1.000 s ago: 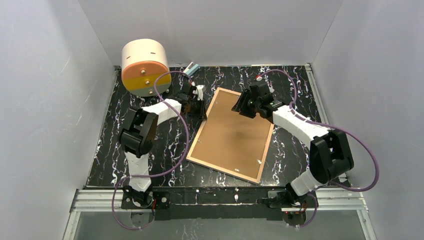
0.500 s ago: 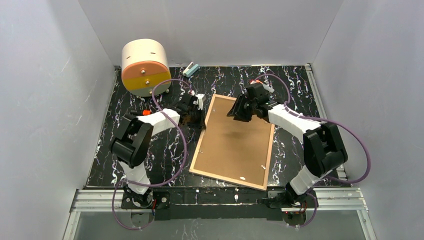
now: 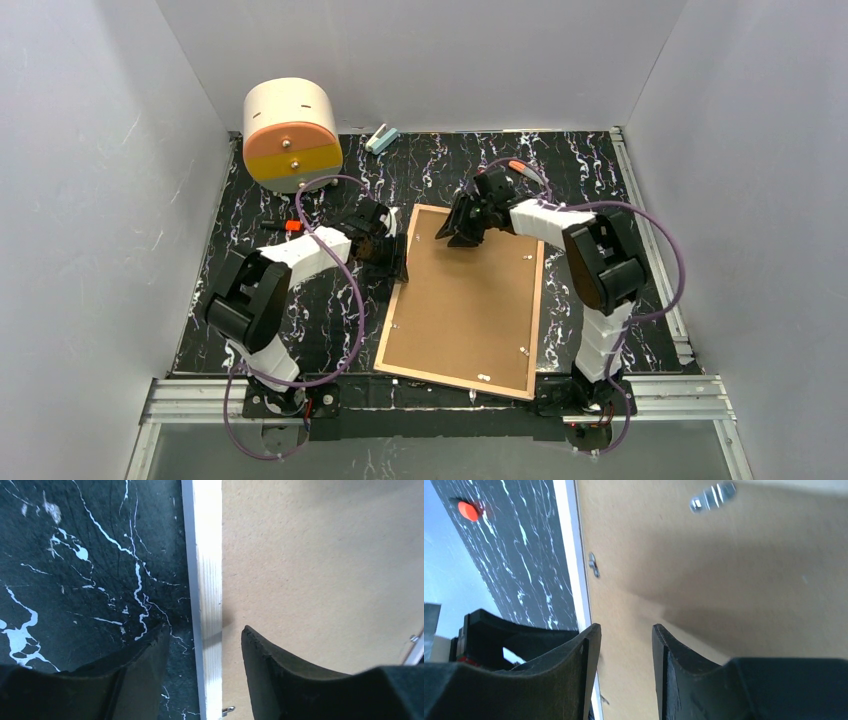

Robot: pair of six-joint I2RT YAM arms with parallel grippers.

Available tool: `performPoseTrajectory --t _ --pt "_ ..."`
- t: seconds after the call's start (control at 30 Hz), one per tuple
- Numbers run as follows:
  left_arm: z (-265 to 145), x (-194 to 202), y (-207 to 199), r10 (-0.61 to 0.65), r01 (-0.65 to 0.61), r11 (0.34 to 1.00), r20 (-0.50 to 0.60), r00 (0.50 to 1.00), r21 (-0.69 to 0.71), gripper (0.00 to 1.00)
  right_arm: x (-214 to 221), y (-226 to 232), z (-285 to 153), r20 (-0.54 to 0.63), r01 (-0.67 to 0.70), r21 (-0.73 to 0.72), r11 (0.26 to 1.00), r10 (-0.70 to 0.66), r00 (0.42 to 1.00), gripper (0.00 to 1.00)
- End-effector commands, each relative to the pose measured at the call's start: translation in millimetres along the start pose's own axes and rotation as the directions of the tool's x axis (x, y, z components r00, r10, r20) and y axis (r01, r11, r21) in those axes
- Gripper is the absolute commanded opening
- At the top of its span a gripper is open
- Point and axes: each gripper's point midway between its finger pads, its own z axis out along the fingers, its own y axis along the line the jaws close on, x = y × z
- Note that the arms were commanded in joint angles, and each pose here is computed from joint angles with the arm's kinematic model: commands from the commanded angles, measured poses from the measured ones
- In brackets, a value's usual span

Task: Put the photo into the frame
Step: Install the photo frame at the center of the board.

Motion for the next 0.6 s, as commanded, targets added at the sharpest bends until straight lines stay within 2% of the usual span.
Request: performPoseTrajectory --t 0.0,0.07,0.27,0.43,0.57 --pt "-4.3 -21.9 -6.4 -0.056 0.055 0.998 0.026 0.998 0.034 0.53 -24.0 39.8 13.9 0.020 0.048 -0.121 0.992 -0.046 0.999 0.51" --pt "1.0 -26.8 -8.2 -0.067 0.065 0.997 0.033 0.997 0.047 0.49 -30.7 45.0 23.4 0.020 0.051 -0.127 0.991 -0.049 0.999 0.50" --pt "15.6 -19.4 0.2 -0.080 0.080 0.997 0.005 0.997 0.021 0.26 -34.2 49.7 48.8 0.010 0.061 -0.121 0.991 -0.060 0.998 0.48" --pt "20.1 -8.2 9.8 -0.087 0.087 0.996 -0.015 0.996 -0.011 0.15 -20.9 53.6 63.5 -0.042 0.081 -0.132 0.988 -0.087 0.995 0.47" --pt "21.9 -6.8 12.2 -0.097 0.096 0.995 -0.015 0.995 -0.022 0.09 -9.6 58.0 71.1 -0.076 0.100 -0.151 0.984 -0.112 0.991 0.47"
